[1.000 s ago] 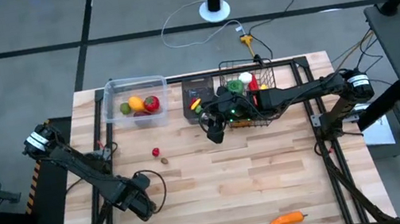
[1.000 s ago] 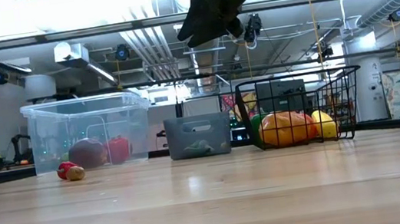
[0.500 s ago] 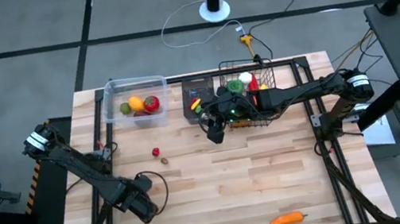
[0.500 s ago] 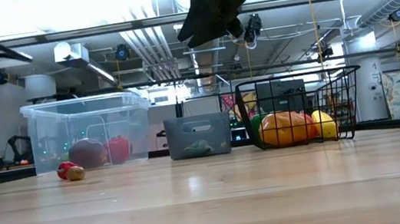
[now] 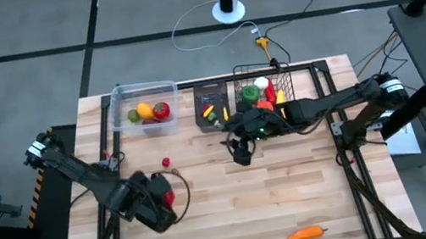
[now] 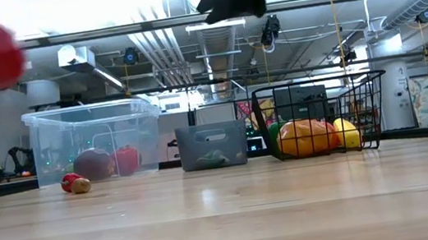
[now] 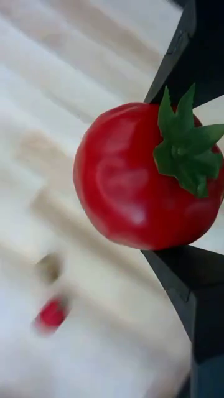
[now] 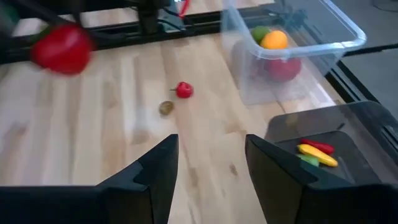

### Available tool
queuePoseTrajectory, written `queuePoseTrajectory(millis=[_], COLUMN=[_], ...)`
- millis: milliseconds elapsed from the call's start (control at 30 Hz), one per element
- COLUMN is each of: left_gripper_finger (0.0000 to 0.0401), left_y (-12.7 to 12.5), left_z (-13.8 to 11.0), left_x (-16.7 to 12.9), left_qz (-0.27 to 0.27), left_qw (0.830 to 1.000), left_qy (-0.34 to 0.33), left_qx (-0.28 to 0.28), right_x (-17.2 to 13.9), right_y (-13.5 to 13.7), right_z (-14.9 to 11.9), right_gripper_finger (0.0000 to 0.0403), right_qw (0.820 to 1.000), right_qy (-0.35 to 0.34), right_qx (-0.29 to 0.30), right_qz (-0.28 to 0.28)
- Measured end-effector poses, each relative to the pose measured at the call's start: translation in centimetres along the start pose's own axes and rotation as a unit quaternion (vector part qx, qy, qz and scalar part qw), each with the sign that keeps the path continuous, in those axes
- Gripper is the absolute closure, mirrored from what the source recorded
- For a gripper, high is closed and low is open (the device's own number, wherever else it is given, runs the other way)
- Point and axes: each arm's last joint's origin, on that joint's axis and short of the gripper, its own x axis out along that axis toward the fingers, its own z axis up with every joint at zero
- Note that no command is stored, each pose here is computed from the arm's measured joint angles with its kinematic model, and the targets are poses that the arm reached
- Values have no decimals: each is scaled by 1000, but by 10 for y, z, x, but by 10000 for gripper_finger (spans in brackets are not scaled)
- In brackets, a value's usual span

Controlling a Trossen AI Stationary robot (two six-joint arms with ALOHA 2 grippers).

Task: Sort produce into baskets
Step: Put the red tomato into the transparent bin

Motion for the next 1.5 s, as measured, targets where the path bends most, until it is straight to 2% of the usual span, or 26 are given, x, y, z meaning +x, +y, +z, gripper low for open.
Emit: queuePoseTrajectory(millis=[167,367,567,833,1033,1167,1300,1500], left_gripper_finger=[108,108,108,108,108,108,108,108], left_y=[13,43,89,168,230,258,271,278], left_z=[35,83,127,167,182,186,185,177], left_x=[-34,-55,-56,-49,-47,-44,-34,-7], left_qz=[43,91,143,194,178,169,168,166], left_qw=[998,993,987,981,983,982,981,980], left_qy=[-48,-70,-63,-23,-13,-18,-10,21], left_qx=[21,41,47,7,-46,-81,-99,-103], right_x=[-20,-33,-41,-54,-56,-56,-56,-55], right_y=[16,33,43,50,52,52,52,52], right_z=[-1,-7,-13,-16,-17,-17,-17,-17], right_gripper_finger=[225,225,225,225,225,225,225,225], right_qw=[1000,999,997,998,998,998,998,998], right_qy=[4,23,44,46,43,42,42,42], right_qx=[-11,-18,-8,-13,-12,-12,-12,-12], right_qz=[24,45,55,39,36,36,35,35])
